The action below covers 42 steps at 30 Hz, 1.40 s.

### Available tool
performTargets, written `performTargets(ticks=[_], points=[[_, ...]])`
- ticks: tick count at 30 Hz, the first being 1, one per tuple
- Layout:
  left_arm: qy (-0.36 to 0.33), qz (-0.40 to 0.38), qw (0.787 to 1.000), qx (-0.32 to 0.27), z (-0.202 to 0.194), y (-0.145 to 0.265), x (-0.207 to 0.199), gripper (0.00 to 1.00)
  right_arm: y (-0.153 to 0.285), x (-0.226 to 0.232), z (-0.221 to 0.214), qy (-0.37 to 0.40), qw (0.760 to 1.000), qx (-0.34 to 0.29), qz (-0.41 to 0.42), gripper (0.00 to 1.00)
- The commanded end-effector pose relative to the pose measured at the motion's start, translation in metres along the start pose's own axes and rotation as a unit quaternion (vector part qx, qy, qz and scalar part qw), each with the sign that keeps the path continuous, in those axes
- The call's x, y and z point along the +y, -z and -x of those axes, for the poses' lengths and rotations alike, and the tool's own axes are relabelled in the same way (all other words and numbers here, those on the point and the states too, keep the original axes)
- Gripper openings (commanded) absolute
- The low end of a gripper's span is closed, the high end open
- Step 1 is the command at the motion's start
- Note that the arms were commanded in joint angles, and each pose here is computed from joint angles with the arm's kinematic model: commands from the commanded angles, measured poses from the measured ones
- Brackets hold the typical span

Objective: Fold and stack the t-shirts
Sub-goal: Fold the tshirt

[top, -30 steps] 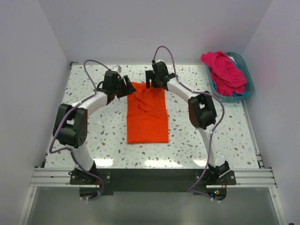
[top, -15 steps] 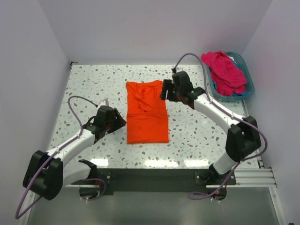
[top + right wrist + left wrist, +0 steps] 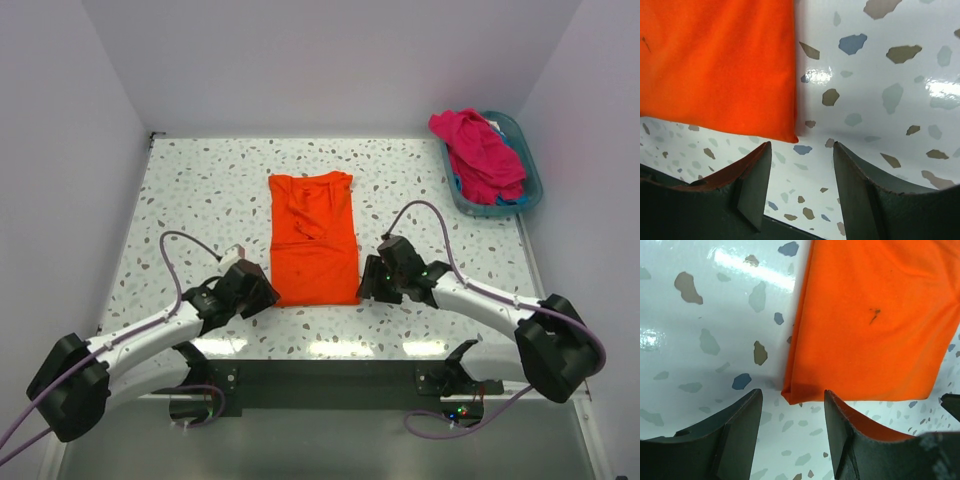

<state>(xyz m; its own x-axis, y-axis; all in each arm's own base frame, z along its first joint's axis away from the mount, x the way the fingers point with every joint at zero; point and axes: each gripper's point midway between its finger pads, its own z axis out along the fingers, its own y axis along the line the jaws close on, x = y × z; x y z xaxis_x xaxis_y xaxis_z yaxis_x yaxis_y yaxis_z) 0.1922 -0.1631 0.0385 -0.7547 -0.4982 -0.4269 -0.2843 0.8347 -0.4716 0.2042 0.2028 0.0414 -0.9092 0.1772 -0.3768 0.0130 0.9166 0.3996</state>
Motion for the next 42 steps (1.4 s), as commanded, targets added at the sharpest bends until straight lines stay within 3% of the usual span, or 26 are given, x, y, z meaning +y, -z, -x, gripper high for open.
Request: performTargets(ticks=[1, 8, 13, 19, 20, 22, 23, 25, 28, 38, 42], points=[[0.032, 0.024, 0.999, -0.004, -0.005, -0.007, 0.010, 0.57, 0.002, 0.023, 0.004, -0.045, 0.997, -0.020, 0.053, 0.56], [0.035, 0.005, 0.999, 0.001, -0.009, -0.018, 0.003, 0.56, -0.010, 0.025, -0.006, -0.070, 0.996, -0.006, 0.063, 0.54], [0.032, 0.004, 0.999, 0.020, -0.018, -0.023, 0.005, 0.49, -0.016, 0.025, -0.009, -0.083, 0.994, 0.001, 0.066, 0.50], [0.026, -0.002, 0.999, 0.022, -0.020, -0.023, 0.004, 0.36, -0.023, 0.025, -0.012, -0.088, 0.994, 0.005, 0.067, 0.32], [0.022, -0.008, 0.999, 0.024, -0.020, -0.023, 0.002, 0.33, -0.024, 0.025, -0.013, -0.089, 0.994, 0.007, 0.068, 0.24], [0.004, -0.027, 0.999, 0.031, -0.020, -0.024, -0.009, 0.22, -0.026, 0.027, -0.013, -0.088, 0.993, 0.010, 0.073, 0.18], [-0.003, -0.028, 0.999, 0.035, -0.021, -0.025, -0.010, 0.15, -0.026, 0.027, -0.013, -0.085, 0.994, 0.010, 0.074, 0.09], [-0.022, -0.044, 0.998, 0.036, -0.019, -0.023, -0.019, 0.10, -0.023, 0.029, -0.013, -0.076, 0.994, 0.011, 0.077, 0.01], [-0.035, -0.057, 0.997, 0.034, -0.016, -0.017, -0.024, 0.00, -0.014, 0.027, -0.012, -0.051, 0.996, 0.006, 0.072, 0.00], [-0.083, -0.084, 0.991, 0.056, -0.032, 0.021, -0.034, 0.00, 0.023, 0.034, -0.057, 0.038, 0.996, 0.015, 0.084, 0.00], [-0.096, -0.087, 0.991, 0.037, -0.019, 0.036, -0.045, 0.00, 0.044, 0.037, -0.036, 0.051, 0.996, -0.026, 0.073, 0.00]])
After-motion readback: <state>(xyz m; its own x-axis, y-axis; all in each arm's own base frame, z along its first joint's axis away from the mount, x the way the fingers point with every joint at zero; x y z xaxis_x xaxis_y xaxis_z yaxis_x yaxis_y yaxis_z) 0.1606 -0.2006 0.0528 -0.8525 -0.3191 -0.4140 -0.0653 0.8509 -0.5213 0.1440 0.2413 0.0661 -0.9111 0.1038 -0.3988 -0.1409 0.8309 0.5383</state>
